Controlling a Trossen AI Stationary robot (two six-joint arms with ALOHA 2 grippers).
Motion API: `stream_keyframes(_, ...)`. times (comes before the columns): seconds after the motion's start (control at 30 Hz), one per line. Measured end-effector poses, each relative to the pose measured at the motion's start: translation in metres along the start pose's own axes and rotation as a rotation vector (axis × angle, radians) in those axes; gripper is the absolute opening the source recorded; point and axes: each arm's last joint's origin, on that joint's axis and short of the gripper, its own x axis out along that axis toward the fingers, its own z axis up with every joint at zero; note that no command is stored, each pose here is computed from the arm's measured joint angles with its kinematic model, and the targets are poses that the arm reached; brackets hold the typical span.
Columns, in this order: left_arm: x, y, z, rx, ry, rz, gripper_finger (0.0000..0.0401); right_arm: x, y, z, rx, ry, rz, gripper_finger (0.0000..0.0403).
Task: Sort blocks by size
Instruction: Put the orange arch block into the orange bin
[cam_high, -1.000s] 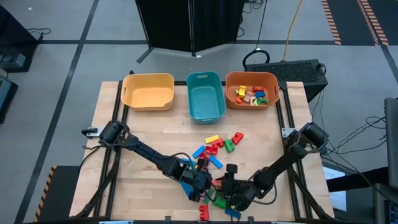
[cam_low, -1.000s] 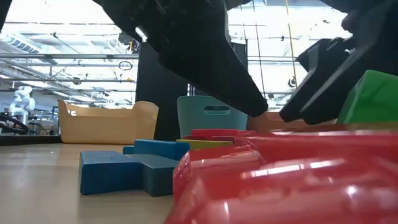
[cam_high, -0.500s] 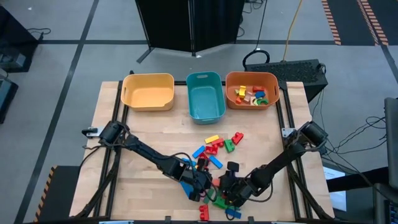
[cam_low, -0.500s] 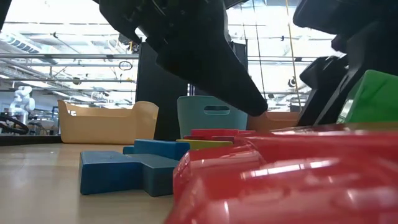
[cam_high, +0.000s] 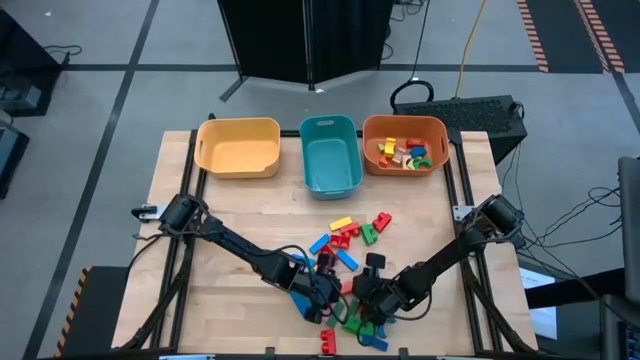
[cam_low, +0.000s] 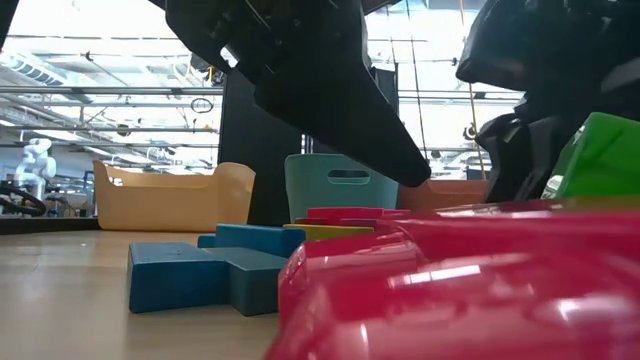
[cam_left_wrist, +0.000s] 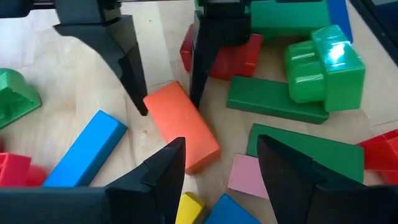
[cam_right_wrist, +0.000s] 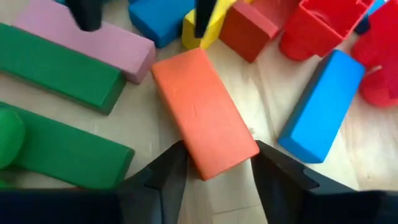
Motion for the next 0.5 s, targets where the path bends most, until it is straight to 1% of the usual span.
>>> stream_keyframes(0.13, 0.000, 0.001, -0.001, -0.022, 0.004, 0.020, 0.0192, 0.000, 0.000, 0.001, -0.062, 0.002, 0.006, 0.0118)
stream_keyframes(0.23, 0.000, 0.001, -0.003, -0.045, 0.025, 0.034, 0.0192, 0.000, 0.000, 0.000, -0.083, 0.008, 0.017, 0.0119)
stream_keyframes(0.33, 0.000, 0.003, -0.007, -0.087, 0.058, 0.102, 0.0192, -0.001, 0.000, 0.000, -0.099, 0.020, 0.028, 0.0154)
stream_keyframes(0.43, -0.001, 0.005, -0.010, -0.113, 0.083, 0.165, 0.0192, -0.001, 0.000, -0.001, -0.150, 0.027, 0.029, 0.0206)
stream_keyframes(0.5, -0.001, 0.006, -0.010, -0.123, 0.085, 0.183, 0.0192, 0.000, -0.001, 0.000, -0.174, 0.026, 0.029, 0.0240)
